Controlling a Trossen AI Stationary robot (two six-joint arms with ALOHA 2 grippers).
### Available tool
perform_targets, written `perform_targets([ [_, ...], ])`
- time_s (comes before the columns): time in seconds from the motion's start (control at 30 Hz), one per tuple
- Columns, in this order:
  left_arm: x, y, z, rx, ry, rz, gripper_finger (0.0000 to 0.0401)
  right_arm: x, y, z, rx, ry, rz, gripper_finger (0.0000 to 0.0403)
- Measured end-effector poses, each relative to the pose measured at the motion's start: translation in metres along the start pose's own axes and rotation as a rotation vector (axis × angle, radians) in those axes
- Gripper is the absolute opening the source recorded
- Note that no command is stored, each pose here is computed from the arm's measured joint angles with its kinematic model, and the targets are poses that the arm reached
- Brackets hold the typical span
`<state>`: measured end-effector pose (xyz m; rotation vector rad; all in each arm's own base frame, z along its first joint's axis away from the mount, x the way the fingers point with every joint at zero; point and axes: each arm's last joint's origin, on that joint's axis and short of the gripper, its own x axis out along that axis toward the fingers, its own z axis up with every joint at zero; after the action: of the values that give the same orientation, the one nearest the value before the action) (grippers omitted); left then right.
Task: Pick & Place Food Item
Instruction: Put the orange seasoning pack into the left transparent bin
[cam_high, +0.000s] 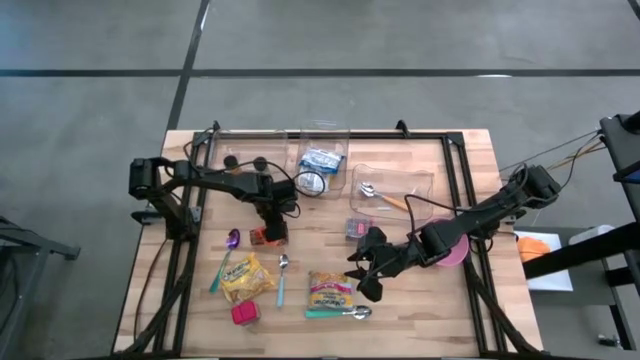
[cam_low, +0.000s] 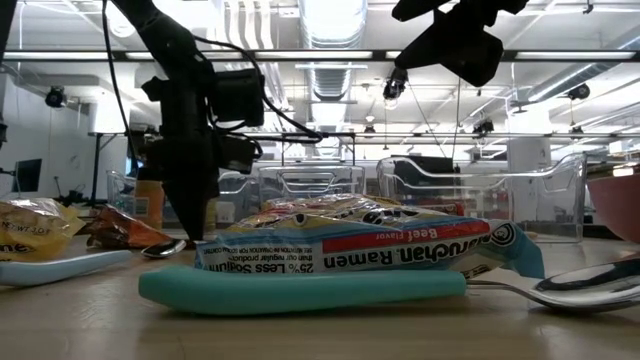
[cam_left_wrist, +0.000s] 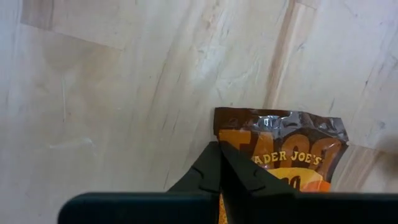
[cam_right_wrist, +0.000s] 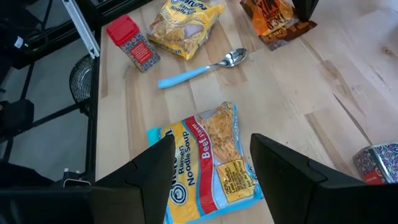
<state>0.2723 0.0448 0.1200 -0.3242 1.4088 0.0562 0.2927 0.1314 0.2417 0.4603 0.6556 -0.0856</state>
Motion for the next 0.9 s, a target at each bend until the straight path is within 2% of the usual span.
perform_targets([
  [0.13, -0.005, -0.001, 0.000, -0.022, -0.011, -0.034, 0.0003, 0.000, 0.000, 0.000, 0.000, 0.000, 0.000, 0.0206],
  [0.33, -0.030, -0.011, -0.002, 0.003, -0.080, -0.160, 0.0001, 0.000, 0.000, 0.000, 0.000, 0.000, -0.001, 0.0206],
  [0.67, -0.065, -0.018, -0.008, -0.040, -0.203, -0.179, 0.0001, 0.000, 0.000, 0.000, -0.003, -0.001, -0.002, 0.0206],
  [0.8, -0.064, -0.021, -0.012, -0.108, -0.137, -0.256, 0.0006, 0.000, 0.000, 0.000, -0.004, -0.002, -0.003, 0.0206],
  [0.9, -0.060, -0.021, -0.017, -0.190, -0.054, -0.277, 0.0030, 0.000, 0.000, 0.000, -0.003, -0.002, -0.002, 0.0206],
])
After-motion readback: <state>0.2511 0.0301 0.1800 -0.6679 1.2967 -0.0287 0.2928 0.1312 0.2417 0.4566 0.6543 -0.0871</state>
